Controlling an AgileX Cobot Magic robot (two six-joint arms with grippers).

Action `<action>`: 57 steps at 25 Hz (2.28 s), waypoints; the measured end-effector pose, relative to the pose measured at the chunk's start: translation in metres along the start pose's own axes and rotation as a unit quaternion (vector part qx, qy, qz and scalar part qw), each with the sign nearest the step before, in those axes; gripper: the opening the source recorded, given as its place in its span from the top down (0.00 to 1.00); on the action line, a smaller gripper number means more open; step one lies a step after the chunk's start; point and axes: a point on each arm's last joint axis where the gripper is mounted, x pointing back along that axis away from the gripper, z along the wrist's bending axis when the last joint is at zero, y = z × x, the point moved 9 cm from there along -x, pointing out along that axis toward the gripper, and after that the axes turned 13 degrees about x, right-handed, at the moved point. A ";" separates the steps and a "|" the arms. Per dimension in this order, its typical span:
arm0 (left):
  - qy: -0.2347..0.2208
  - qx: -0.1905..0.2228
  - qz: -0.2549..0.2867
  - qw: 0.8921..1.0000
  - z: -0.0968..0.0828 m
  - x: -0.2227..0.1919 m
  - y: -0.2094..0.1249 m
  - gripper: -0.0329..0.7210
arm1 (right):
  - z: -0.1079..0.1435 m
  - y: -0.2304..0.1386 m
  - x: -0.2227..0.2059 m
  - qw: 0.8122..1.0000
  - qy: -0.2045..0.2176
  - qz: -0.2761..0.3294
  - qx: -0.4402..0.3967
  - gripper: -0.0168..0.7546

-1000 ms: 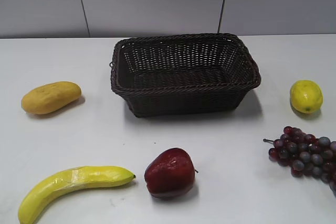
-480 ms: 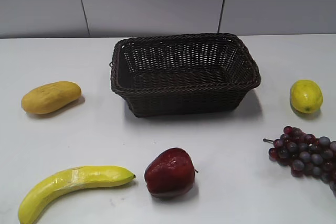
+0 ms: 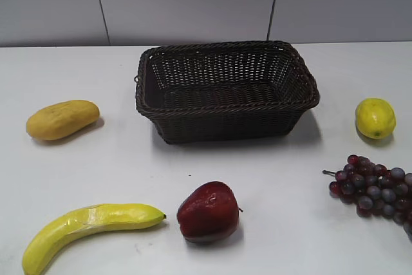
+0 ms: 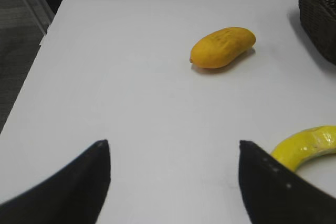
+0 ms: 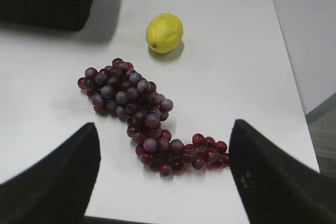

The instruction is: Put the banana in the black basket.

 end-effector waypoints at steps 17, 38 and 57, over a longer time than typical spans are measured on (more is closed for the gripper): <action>-0.104 -0.094 0.117 0.983 -0.028 -0.029 0.002 0.17 | 0.000 0.000 0.000 1.000 0.000 0.000 0.000 0.23; -0.197 -0.349 0.313 0.861 -0.095 -0.142 -0.023 0.17 | 0.000 0.000 0.000 1.000 0.000 0.000 0.000 0.23; -0.170 -0.428 0.455 0.762 -0.085 -0.224 -0.126 0.17 | 0.000 0.000 0.000 1.000 0.000 0.000 0.000 0.23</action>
